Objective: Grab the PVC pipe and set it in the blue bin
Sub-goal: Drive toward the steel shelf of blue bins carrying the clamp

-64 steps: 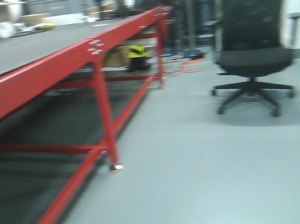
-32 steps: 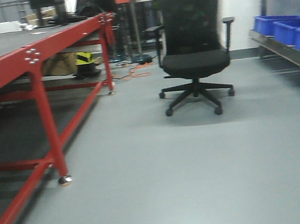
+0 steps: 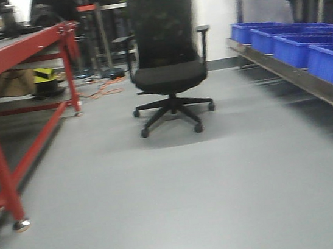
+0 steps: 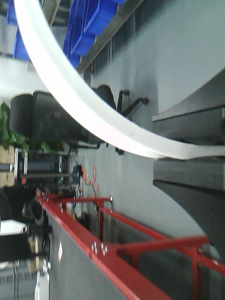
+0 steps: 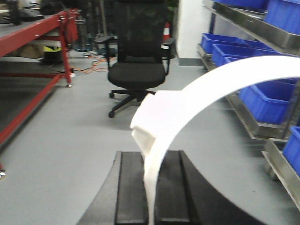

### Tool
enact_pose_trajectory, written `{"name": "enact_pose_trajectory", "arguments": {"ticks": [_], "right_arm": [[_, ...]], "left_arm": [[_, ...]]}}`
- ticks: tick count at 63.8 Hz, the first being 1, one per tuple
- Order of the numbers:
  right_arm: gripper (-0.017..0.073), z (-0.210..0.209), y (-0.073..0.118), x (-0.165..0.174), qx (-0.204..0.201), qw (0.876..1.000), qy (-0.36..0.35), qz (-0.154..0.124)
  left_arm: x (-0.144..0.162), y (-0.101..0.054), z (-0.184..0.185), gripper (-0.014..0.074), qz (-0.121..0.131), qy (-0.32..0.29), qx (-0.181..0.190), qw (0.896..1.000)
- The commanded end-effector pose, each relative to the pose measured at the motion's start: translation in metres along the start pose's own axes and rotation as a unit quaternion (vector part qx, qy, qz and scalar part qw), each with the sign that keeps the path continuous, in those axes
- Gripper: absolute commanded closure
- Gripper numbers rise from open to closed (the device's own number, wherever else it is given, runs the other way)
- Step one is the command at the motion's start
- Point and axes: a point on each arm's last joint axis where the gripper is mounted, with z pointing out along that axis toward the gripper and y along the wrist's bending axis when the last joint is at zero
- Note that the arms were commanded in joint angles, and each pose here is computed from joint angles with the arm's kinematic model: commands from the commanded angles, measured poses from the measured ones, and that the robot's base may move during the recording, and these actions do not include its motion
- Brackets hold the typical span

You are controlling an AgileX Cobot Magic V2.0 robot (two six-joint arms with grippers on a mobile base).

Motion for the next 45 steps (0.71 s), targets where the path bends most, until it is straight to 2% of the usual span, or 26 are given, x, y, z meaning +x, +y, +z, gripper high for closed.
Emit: {"name": "enact_pose_trajectory", "arguments": {"ticks": [1, 45], "right_arm": [[0.0727, -0.0015, -0.0011, -0.0047, 0.007, 1.0, -0.022, -0.006], [0.0727, -0.0015, -0.0011, -0.0047, 0.007, 1.0, -0.022, -0.006]], "left_arm": [[-0.003, -0.0006, -0.0014, 0.0704, -0.006, -0.016, 0.002, 1.0], [-0.003, -0.0006, -0.0014, 0.0704, -0.006, -0.016, 0.002, 1.0]]}}
